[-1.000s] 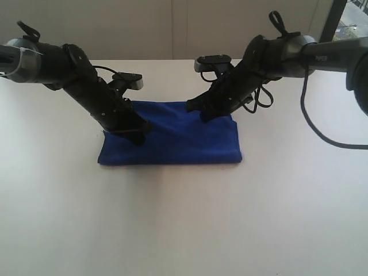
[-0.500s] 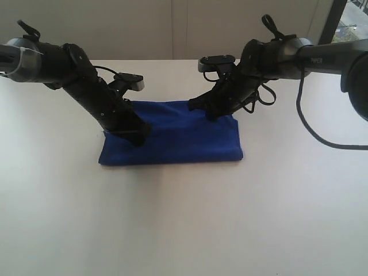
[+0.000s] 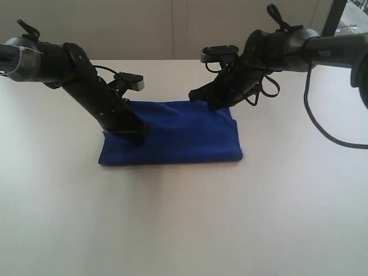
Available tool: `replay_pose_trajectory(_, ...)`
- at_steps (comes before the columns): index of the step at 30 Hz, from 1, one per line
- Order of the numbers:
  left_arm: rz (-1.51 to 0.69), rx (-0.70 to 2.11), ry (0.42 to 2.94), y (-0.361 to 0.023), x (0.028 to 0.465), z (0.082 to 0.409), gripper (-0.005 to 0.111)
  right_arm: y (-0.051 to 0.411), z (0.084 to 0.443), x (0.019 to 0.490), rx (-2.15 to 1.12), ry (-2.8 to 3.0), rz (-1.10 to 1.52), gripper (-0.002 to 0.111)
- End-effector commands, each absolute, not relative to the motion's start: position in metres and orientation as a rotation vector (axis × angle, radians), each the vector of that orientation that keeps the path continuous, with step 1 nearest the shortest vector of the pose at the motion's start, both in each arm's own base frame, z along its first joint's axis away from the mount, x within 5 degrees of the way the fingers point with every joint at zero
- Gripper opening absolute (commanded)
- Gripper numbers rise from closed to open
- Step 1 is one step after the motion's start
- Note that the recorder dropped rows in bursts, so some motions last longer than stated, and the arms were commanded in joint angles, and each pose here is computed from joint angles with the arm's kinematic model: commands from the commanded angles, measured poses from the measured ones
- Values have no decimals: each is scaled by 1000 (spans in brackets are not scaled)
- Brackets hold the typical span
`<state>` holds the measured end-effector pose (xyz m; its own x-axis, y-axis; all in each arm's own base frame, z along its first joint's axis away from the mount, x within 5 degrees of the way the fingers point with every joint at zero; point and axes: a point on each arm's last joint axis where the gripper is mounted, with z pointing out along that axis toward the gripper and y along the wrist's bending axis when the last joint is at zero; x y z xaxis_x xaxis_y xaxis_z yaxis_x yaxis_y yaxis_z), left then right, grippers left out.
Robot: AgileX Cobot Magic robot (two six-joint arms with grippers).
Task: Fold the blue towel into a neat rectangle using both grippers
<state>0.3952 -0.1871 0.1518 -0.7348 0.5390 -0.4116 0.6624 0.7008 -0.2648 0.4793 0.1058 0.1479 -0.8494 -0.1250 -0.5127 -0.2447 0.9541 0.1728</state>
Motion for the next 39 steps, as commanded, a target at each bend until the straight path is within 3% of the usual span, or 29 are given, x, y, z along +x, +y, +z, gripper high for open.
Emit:
replay_pose_trajectory(1,-588,966,2579,-187,394,170,0,104,164,477,-274,2589,319,0)
replay_pose_trajectory(10,-584,1019,2562,-184,385,198,0,104,185,462,-318,2667,345,0)
replay_pose_trajectory(17,-348,906,2702,-159,376,226,0,91,217,448,-277,2718,333,0)
replay_pose_trajectory(21,-332,858,2783,-141,370,235,0,84,230,439,-251,2762,317,0)
replay_pose_trajectory(32,-322,751,2848,-117,333,224,0,72,234,392,-204,2789,237,0)
replay_pose_trajectory(39,-316,542,2824,-80,316,241,0,58,242,355,-145,2680,219,0)
